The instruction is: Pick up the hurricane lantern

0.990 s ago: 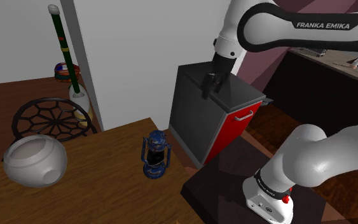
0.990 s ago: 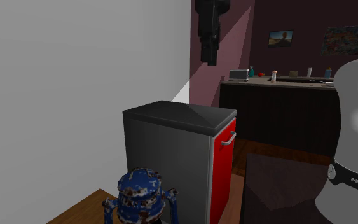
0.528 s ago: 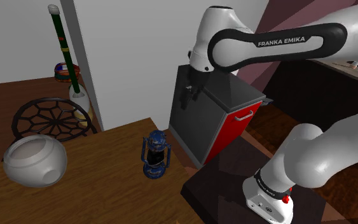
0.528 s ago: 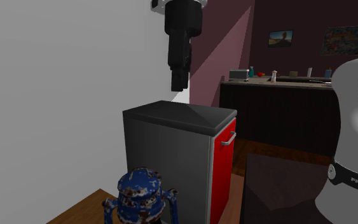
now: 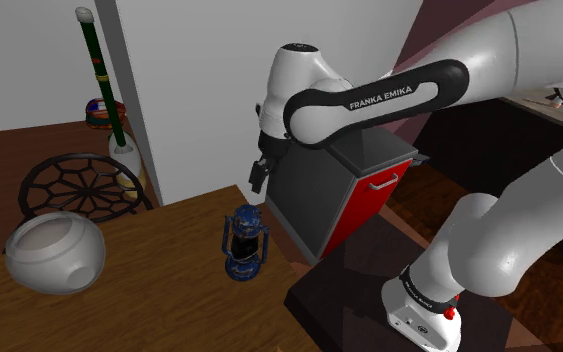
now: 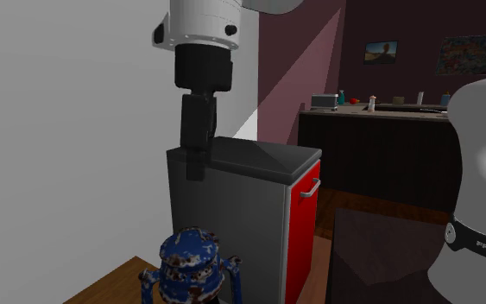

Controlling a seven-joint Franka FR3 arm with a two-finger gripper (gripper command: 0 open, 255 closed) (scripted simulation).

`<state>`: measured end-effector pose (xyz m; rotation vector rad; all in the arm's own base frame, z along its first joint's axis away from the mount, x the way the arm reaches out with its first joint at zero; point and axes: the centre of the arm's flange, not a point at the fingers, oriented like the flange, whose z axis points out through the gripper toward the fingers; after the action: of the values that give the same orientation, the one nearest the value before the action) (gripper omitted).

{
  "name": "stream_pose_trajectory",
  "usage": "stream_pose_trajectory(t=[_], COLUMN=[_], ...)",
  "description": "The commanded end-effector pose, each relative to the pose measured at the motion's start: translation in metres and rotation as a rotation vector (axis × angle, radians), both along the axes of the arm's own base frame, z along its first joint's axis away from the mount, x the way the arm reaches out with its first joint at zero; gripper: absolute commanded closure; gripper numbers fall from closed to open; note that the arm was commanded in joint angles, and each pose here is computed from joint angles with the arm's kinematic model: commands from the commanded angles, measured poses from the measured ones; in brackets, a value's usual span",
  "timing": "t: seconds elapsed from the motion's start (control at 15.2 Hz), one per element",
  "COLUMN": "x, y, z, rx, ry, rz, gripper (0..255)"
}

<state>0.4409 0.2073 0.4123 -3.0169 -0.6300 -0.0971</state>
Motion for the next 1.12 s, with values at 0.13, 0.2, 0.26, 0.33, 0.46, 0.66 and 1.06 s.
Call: stream_pose_trajectory(t=[0.13,0.2,0.26,0.33,0.46,0.66,1.06], x=[0.014,0.017,0.019,0.022,0.024,0.024,0.025], y=[0.043,0.053,0.063,0.073,0.082,0.082,0.083], z=[-0.032,-0.04,-0.048,-0.055,-0.067,-0.083,-0.102], rx=[-0.003,-0.004,-0.006,-0.007,-0.008,-0.008,-0.008], ry=[-0.024,-0.029,-0.035,-0.04,-0.045,-0.045,-0.045], rz=[0.091,0.114,0.136,0.158,0.178,0.178,0.178], gripper=[0,0,0,0,0,0,255])
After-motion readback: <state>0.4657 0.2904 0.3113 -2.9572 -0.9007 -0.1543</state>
